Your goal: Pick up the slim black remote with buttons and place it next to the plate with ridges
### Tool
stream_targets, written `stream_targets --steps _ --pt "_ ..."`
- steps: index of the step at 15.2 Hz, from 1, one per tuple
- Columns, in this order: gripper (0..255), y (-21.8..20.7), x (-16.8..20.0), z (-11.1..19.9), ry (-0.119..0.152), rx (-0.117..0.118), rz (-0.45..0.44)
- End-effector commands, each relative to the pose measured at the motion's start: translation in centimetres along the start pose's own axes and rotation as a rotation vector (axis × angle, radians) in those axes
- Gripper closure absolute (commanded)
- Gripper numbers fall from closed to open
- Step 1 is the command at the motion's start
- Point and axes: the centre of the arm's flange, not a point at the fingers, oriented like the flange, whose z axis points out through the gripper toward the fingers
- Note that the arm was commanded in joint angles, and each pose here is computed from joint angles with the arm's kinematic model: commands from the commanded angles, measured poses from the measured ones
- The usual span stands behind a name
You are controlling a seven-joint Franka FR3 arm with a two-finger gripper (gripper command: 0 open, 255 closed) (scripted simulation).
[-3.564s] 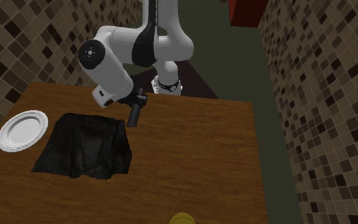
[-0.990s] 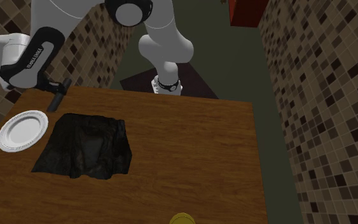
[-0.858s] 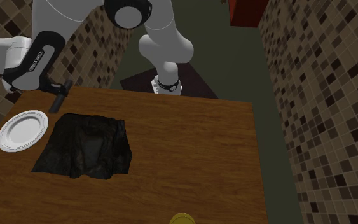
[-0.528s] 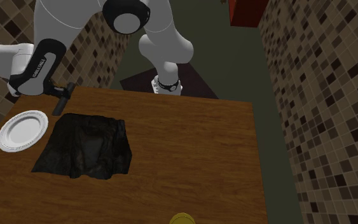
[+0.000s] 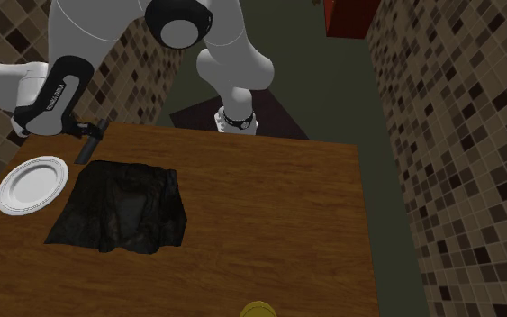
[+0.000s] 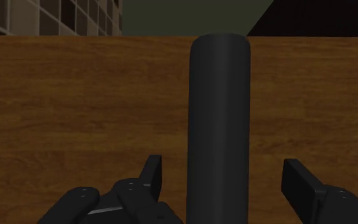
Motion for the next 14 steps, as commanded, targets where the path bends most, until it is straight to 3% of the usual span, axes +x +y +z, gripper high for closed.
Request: stream_targets --steps 1,4,8,14 --pt "0 0.0 0.0 0.0 0.0 0.0 0.0" --pt "0 0.0 0.0 0.0 0.0 0.0 0.0" --pt "0 0.0 0.0 -5.0 0.0 0.0 0.0" --pt "0 0.0 0.0 -5.0 0.0 0.0 0.0"
